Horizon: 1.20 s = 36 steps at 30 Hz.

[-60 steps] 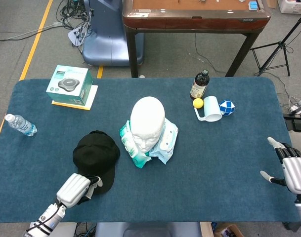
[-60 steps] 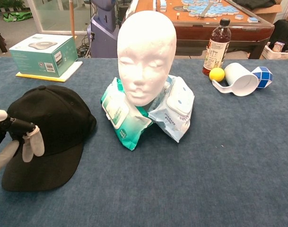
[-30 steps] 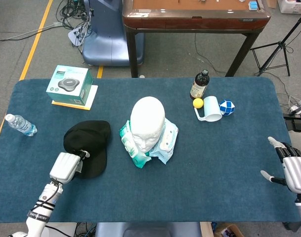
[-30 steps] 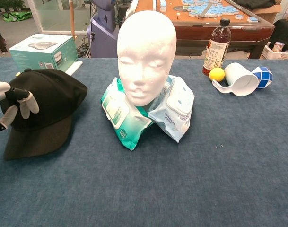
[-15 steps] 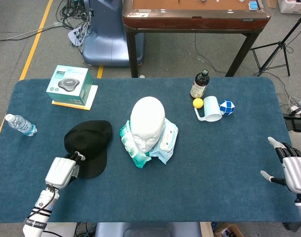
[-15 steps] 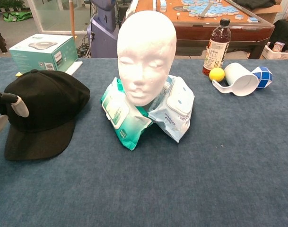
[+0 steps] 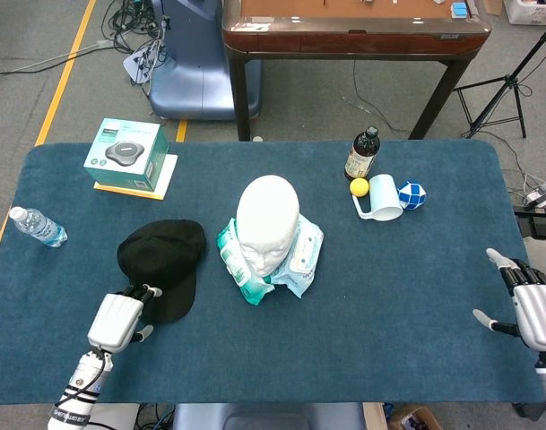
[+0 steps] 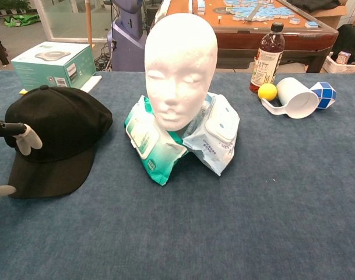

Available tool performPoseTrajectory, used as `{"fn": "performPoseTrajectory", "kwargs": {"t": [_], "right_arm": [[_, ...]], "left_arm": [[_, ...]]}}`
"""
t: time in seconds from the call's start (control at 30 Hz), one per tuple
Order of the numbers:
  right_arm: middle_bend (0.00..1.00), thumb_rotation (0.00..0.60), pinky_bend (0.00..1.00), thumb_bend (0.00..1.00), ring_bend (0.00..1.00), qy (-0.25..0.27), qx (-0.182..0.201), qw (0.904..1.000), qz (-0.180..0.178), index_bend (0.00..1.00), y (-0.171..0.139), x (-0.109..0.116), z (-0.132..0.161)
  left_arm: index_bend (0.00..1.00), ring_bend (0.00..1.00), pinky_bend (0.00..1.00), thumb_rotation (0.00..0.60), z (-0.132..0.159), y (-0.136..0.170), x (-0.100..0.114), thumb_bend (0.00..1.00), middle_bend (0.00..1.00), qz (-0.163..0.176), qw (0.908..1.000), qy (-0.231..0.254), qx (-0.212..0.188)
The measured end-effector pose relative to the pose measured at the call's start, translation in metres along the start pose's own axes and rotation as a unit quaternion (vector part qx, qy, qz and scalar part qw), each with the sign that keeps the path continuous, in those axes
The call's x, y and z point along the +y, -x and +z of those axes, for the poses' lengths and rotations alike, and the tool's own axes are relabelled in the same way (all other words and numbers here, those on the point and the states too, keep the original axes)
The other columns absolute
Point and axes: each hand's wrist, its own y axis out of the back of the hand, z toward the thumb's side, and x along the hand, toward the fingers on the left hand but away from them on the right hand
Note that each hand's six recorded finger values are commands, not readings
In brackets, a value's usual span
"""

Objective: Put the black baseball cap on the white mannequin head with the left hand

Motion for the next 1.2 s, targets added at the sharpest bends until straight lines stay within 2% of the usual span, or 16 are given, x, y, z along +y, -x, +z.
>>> {"fn": "performPoseTrajectory", "kwargs": {"t": [0.77, 1.2], "right_arm": [[0.24, 0.6, 0.26, 0.0, 0.18, 0.002, -0.003, 1.0, 0.0, 0.08, 0.0, 0.001, -0.003], [0.24, 0.6, 0.26, 0.0, 0.18, 0.004, -0.003, 1.0, -0.001, 0.08, 0.0, 0.002, -0.004]], "left_arm": [[0.31, 0.34, 0.59, 0.6, 0.008, -0.006, -0.03, 0.05, 0.5, -0.011, 0.9999, 0.007, -0.004], [0.32, 0.36, 0.59, 0.6, 0.011, -0.009, -0.04, 0.05, 0.53, -0.002, 0.9996, 0.028, -0.004]]}}
